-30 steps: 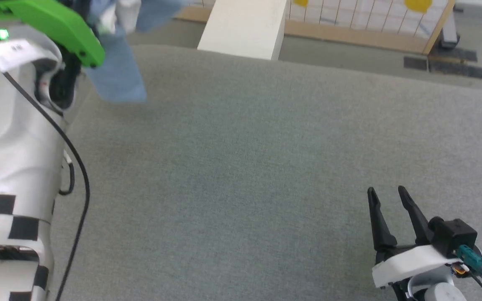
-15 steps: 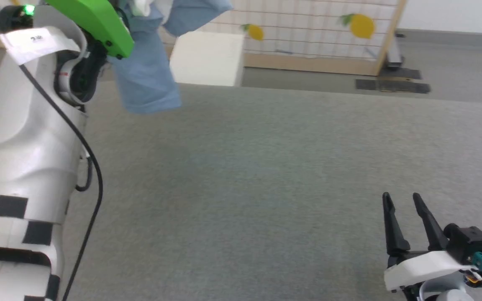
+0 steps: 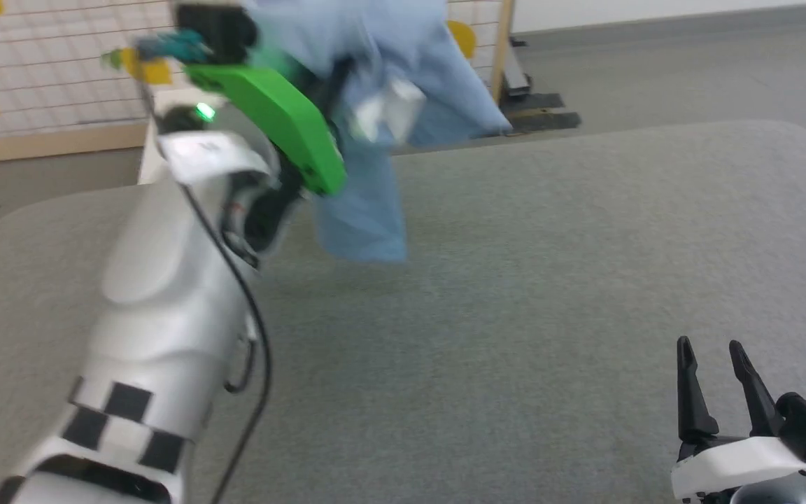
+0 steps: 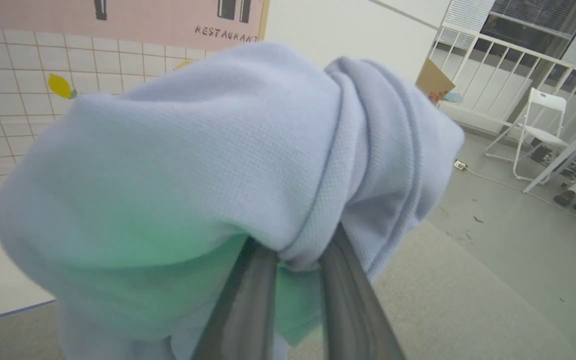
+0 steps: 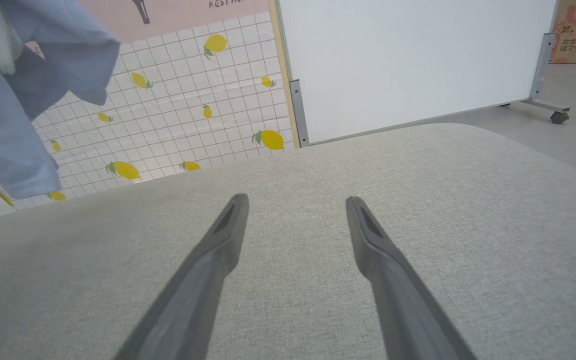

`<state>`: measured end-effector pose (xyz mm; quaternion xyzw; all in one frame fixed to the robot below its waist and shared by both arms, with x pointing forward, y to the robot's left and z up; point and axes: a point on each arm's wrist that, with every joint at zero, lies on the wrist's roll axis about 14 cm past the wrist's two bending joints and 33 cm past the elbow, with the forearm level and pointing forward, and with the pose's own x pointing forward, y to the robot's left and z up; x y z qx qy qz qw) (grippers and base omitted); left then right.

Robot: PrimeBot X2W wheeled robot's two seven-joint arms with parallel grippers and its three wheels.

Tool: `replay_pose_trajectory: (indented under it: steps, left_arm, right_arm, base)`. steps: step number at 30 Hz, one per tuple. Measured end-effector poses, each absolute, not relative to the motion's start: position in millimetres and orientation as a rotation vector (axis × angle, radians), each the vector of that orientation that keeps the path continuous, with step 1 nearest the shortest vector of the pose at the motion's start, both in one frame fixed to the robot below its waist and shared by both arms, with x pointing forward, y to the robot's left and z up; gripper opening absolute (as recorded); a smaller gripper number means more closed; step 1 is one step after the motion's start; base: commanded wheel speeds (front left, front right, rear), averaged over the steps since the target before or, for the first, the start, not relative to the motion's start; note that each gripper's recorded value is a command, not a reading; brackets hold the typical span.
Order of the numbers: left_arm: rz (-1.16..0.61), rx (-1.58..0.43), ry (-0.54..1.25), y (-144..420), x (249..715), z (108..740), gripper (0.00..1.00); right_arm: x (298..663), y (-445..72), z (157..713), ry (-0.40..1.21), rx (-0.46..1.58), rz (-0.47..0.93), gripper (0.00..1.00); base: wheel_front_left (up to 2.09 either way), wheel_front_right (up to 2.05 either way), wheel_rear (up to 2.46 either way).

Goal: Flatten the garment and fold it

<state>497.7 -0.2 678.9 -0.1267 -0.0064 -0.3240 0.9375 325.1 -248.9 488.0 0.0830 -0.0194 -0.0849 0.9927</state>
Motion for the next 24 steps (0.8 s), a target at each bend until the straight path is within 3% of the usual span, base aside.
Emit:
replay_pose_trajectory:
  steps: [6,13,20,21,22,23,24]
  left_arm:
    - [-0.742,-0.158,0.301,-43.7,475.3,566.5,0.0]
    - [-0.74,-0.015,0.781,-34.0,418.7,422.0,0.0]
    - [-0.748,-0.002,0.985,-28.8,393.9,387.8,0.0]
    - [-0.749,-0.009,0.983,-29.4,395.2,390.3,0.16]
    - [-0.75,-0.012,0.978,-29.5,395.7,392.0,0.72]
    - [-0.752,-0.013,0.967,-29.8,396.6,395.1,1.0]
    - [-0.752,-0.03,0.954,-30.4,398.5,400.0,1.0]
  right_arm:
    - [316.0,-259.4,482.2,-0.021,0.17,-0.212,1.0]
    - [316.5,-258.9,473.2,0.01,0.176,-0.218,1.0]
    - [316.8,-260.0,467.6,0.028,0.186,-0.226,1.0]
    - [317.2,-259.8,467.3,0.028,0.188,-0.226,1.0]
    - [317.5,-259.9,467.3,0.028,0.189,-0.226,1.0]
    - [318.0,-259.7,467.5,0.027,0.19,-0.225,1.0]
    - [318.7,-259.5,467.6,0.026,0.19,-0.223,1.0]
  base:
    - [0.0,0.0,0.0]
    - [0.0,0.0,0.0]
    - [0.0,0.0,0.0]
    - [0.0,0.0,0.0]
    - [0.0,0.0,0.0]
    - [0.0,0.0,0.0]
    - [0.0,0.0,0.0]
